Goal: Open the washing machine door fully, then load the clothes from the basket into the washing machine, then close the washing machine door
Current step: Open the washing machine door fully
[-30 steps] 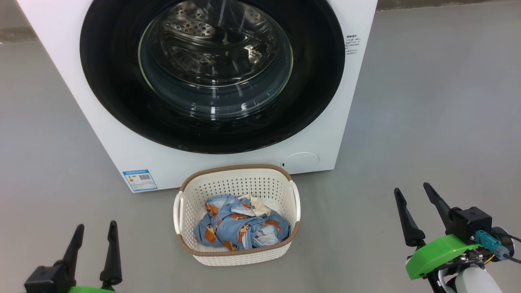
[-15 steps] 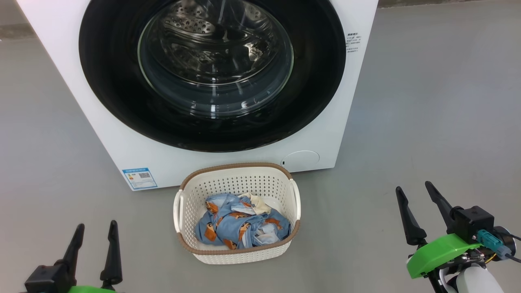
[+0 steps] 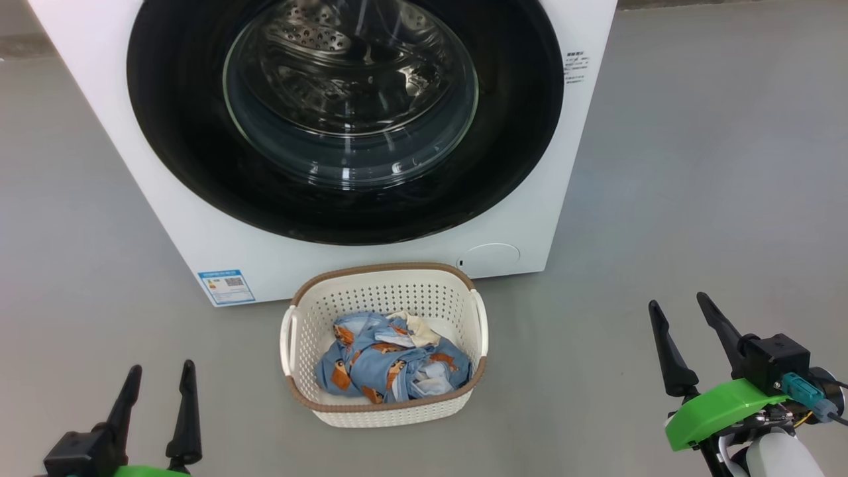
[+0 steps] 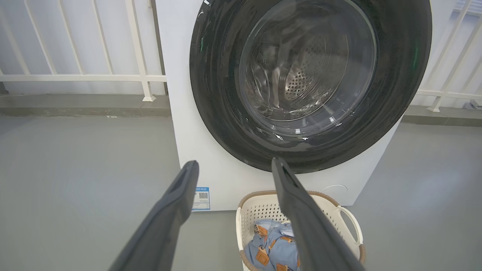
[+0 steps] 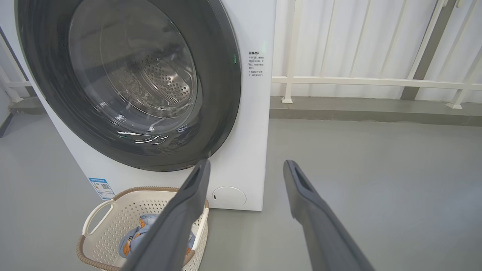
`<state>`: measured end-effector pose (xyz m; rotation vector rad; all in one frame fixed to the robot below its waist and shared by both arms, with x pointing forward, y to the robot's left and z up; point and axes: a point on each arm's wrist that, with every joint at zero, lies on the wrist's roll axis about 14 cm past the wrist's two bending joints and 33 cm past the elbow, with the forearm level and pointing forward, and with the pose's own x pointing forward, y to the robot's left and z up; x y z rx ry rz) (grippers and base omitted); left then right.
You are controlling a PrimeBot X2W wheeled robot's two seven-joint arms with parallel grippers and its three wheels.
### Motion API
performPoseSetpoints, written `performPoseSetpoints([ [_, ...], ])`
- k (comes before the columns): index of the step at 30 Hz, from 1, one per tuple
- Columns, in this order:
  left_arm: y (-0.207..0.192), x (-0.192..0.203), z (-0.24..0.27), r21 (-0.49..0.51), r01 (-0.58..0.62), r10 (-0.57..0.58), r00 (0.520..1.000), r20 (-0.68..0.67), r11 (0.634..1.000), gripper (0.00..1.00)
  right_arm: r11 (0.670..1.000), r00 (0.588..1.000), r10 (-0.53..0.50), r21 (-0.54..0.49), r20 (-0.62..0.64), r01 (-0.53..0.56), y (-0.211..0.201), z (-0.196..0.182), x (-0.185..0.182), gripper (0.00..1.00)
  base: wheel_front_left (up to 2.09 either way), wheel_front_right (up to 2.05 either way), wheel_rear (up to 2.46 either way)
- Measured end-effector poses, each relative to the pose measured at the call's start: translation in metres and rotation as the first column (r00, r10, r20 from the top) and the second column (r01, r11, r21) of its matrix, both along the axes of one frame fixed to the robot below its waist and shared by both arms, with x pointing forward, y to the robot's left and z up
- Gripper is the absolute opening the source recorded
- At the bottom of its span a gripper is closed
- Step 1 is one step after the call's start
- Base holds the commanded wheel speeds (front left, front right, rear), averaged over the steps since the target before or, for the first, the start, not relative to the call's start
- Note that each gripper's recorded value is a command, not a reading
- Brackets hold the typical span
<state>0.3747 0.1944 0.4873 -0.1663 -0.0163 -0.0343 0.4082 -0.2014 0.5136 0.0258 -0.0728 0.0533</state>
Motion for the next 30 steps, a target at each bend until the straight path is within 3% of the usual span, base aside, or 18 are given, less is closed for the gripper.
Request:
performPoseSetpoints([
  [18,0.009,0.004,0.005,-0.006,-0.025,0.025,1.000,0.016,1.000,1.00,1.000,1.000,-0.009,0.006,0.002,0.009,-0.002,0.000,0.004,1.00,1.04,1.03,-2.07],
  [30,0.001,0.006,0.015,0.005,-0.002,0.002,0.999,0.046,1.000,1.00,1.000,1.000,-0.004,0.007,0.007,0.003,0.000,0.001,0.005,1.00,0.35,0.35,-0.70],
])
